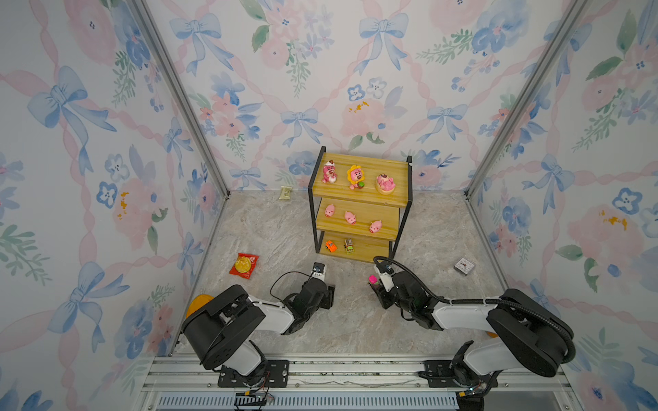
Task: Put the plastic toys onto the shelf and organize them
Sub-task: 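Close the right gripper on the pink-dome green truck, then lift the pink-dome truck with the right gripper toward the bottom shelf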
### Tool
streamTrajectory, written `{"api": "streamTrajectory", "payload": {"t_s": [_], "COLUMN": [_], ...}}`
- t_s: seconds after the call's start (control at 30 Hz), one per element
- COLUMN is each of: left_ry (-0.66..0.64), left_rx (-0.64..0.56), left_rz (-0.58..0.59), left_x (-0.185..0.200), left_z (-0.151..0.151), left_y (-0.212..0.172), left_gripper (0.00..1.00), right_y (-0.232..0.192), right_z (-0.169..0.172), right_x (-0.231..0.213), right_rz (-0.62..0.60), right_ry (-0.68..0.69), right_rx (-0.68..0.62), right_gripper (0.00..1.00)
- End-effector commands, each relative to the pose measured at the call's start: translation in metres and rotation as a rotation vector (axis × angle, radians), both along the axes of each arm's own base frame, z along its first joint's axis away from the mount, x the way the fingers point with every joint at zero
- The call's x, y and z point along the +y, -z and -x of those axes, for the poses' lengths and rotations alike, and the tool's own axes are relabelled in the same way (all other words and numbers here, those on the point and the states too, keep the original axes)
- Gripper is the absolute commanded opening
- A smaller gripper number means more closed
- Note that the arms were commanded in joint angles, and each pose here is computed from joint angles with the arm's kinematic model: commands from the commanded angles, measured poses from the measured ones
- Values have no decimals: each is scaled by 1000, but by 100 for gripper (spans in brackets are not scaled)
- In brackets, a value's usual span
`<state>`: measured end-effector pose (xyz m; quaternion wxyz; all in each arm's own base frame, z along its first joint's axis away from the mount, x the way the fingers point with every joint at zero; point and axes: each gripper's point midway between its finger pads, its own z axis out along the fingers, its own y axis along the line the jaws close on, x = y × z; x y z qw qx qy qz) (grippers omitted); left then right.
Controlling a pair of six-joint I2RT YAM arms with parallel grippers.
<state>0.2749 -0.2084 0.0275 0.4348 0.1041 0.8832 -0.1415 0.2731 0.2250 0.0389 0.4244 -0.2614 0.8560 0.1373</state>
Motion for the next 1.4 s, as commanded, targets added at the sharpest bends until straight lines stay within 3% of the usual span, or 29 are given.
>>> {"api": "streamTrajectory", "payload": {"t_s": [0.0,0.83,1.37], "left_ry": [-6,-3,1], "left_rx": [19,23,28], "left_rz": [-13,-18,-31], "left_x": [2,1,1], "left_z": [4,2,4], "left_y": [6,8,12], "left_gripper": [65,65,65], "right_y": [0,12,13], "right_z": [-5,-1,-3], "right_x": [1,-1,1], "right_rz": [4,-20,-83], "right_ry": [0,1,22], "right_rx": [3,19,26], "right_gripper": [42,36,23]}}
